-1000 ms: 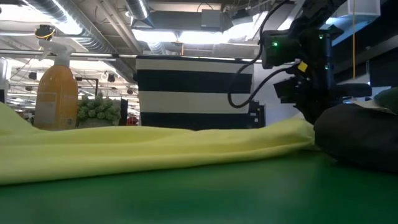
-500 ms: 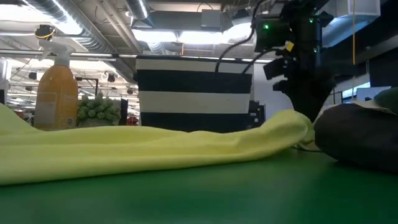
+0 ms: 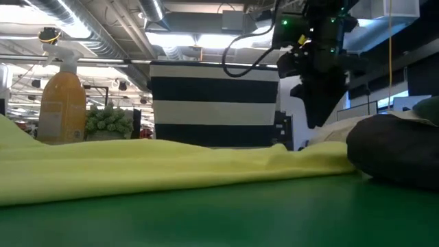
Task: Fold laundry
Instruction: Fold the yellow shirt on the table
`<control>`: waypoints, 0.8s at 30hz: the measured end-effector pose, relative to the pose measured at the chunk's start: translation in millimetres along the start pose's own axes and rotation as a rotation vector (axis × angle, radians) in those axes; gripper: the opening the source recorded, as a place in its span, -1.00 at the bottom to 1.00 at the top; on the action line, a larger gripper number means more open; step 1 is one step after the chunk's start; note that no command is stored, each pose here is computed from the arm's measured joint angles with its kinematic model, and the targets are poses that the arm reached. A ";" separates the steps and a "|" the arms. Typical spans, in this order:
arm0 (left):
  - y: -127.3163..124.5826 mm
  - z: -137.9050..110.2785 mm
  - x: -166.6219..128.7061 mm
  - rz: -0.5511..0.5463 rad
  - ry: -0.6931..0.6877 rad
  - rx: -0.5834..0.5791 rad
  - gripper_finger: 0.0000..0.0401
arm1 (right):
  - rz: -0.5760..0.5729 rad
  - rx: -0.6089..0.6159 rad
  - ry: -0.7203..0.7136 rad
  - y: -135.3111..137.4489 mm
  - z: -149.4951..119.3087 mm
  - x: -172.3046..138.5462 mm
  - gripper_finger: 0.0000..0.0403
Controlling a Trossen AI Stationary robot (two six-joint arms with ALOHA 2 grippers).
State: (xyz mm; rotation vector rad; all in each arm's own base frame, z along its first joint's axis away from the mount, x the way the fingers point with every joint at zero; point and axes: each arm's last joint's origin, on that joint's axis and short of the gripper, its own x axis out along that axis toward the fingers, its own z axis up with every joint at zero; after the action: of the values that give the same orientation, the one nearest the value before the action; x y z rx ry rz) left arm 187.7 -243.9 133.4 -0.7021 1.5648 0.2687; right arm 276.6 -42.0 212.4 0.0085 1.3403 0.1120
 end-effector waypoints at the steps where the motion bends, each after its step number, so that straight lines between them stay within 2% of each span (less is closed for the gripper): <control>1: 0.0 0.0 0.0 0.000 -0.001 0.000 -0.32 | 0.020 0.010 -0.019 -2.8 -0.3 1.5 -0.31; 5: 0.0 0.2 0.0 0.000 -0.004 0.000 -0.32 | 0.061 0.042 -0.101 -13.5 -3.3 12.1 -0.31; 13: -0.1 0.7 0.0 -0.001 -0.012 -0.005 -0.32 | 0.059 0.108 -0.135 -31.7 -25.2 36.6 -0.31; 21: -0.1 0.8 -0.1 -0.001 -0.017 -0.005 -0.32 | 0.063 0.084 -0.231 -31.6 -33.7 55.3 -0.32; 24: -0.1 0.9 -0.1 -0.001 -0.019 -0.005 -0.32 | 0.029 0.070 -0.218 -32.4 -34.9 56.4 -0.42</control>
State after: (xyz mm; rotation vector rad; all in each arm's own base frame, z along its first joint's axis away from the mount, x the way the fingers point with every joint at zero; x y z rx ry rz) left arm 188.5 -243.5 133.4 -0.7024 1.5466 0.2781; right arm 257.9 -71.4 147.4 0.0965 1.1263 0.0863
